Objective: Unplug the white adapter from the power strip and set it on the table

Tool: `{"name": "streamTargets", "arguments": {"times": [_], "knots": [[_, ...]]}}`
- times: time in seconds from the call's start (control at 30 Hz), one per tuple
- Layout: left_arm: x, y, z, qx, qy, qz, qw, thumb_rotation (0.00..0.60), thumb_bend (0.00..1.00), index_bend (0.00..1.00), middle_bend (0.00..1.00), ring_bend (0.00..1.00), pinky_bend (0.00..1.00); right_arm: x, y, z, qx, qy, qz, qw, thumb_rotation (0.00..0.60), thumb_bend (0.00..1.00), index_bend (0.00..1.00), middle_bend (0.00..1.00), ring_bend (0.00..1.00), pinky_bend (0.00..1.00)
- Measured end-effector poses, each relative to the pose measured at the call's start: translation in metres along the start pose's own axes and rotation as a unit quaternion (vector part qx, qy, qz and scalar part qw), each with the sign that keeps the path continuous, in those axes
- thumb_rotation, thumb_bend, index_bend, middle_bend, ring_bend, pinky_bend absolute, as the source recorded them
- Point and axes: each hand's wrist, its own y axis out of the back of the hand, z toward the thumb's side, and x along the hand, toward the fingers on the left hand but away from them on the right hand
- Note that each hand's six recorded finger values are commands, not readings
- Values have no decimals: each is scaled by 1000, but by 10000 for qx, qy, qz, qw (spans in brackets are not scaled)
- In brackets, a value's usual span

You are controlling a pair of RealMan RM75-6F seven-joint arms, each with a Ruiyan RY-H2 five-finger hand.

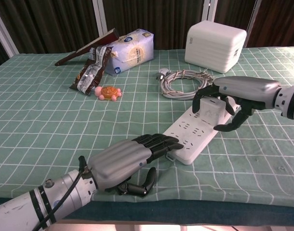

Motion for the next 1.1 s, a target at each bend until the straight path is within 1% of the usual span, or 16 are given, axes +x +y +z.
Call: {"name": "streamTargets", "arguments": {"times": [0.13,0.2,0.37,0.47,0.6,0.73,0.83,0.93,1.03,1.1], "knots": [[0,0,-1,-2,17,-6,10000,422,793,0,67,21,85,3,0,0,382,136,-73,9992,600,437,967,657,573,743],[0,-1,-1,-3,26,-25,10000,426,793,0,67,22,85,5,0,-1,679,241,-106,9973,600,438,967,658,572,743],[2,-5,-1,4,31,-78,10000,425,794,0,67,22,85,10,-1,-1,1360,461,-190,9895,600,437,967,658,572,743],[3,-6,0,-5,19,-64,10000,423,794,0,67,22,85,12,-1,2,1521,547,-243,9866,600,437,967,658,572,743],[3,-1,2,-20,-16,35,10000,423,793,0,67,21,87,17,1,1,1541,566,-299,9860,600,438,967,658,573,743],[2,10,4,-64,-79,255,9996,413,780,0,68,19,88,27,5,-3,1585,553,-303,9853,600,437,967,658,573,743],[1,22,6,-76,-148,479,9987,384,762,0,69,17,89,40,9,-9,1709,535,-312,9833,600,437,967,658,573,743],[-2,34,6,-92,-191,645,9977,374,751,0,69,17,89,56,12,-19,1908,474,-239,9802,600,437,967,658,573,743],[-5,48,4,-56,-199,799,9966,366,742,0,69,17,88,74,12,-31,2263,387,-91,9733,600,435,966,658,573,743],[-8,57,3,-49,-192,907,9957,363,735,0,69,17,88,88,11,-40,2560,336,25,9661,600,433,964,658,573,743]]}}
